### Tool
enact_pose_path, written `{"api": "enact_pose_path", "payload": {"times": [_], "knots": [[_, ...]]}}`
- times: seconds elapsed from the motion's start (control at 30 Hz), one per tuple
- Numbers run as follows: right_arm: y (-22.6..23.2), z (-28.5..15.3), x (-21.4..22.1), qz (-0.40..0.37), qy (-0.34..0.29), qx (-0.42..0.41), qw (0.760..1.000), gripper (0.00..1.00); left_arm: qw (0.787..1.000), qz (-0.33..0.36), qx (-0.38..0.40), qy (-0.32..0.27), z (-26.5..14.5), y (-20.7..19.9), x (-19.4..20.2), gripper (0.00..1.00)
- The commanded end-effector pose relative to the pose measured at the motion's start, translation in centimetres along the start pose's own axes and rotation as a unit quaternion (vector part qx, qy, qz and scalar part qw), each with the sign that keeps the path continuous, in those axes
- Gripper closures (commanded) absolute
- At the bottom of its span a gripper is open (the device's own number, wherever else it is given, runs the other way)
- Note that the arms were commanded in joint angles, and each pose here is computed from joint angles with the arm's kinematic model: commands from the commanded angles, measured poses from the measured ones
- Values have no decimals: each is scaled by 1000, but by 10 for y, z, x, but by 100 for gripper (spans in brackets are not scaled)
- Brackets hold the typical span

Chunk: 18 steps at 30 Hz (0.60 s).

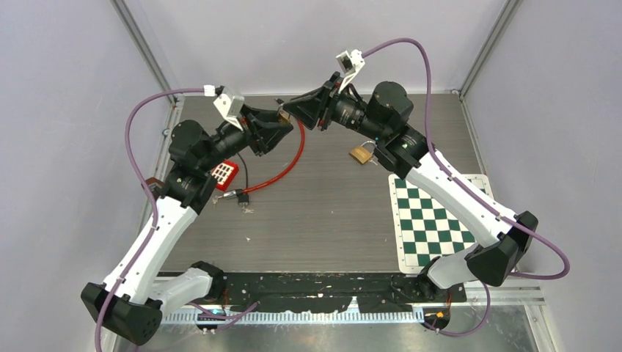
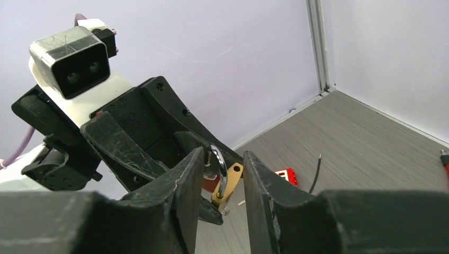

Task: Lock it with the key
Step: Lock the lock.

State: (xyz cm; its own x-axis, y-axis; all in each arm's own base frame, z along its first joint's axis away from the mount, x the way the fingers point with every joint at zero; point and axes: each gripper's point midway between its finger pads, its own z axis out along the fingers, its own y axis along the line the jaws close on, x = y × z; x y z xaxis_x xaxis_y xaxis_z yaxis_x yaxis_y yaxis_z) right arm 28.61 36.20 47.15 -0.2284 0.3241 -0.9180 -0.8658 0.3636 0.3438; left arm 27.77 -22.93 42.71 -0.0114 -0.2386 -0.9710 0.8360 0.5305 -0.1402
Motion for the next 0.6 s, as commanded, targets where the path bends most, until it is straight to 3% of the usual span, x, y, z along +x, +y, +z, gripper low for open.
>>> {"api": "enact_pose_path", "payload": {"times": [0.0, 0.4, 0.57], "knots": [[22, -6, -26, -29, -13, -34, 999, 56, 997, 73, 15, 4, -9, -10, -15, 100], [25, -11, 6, -27, 92, -52, 994, 38, 993, 111, 39, 12, -16, -19, -14, 100], [30, -15, 21, -49, 149, -81, 984, 42, 987, 122, 101, 14, -20, -41, -12, 100]]}}
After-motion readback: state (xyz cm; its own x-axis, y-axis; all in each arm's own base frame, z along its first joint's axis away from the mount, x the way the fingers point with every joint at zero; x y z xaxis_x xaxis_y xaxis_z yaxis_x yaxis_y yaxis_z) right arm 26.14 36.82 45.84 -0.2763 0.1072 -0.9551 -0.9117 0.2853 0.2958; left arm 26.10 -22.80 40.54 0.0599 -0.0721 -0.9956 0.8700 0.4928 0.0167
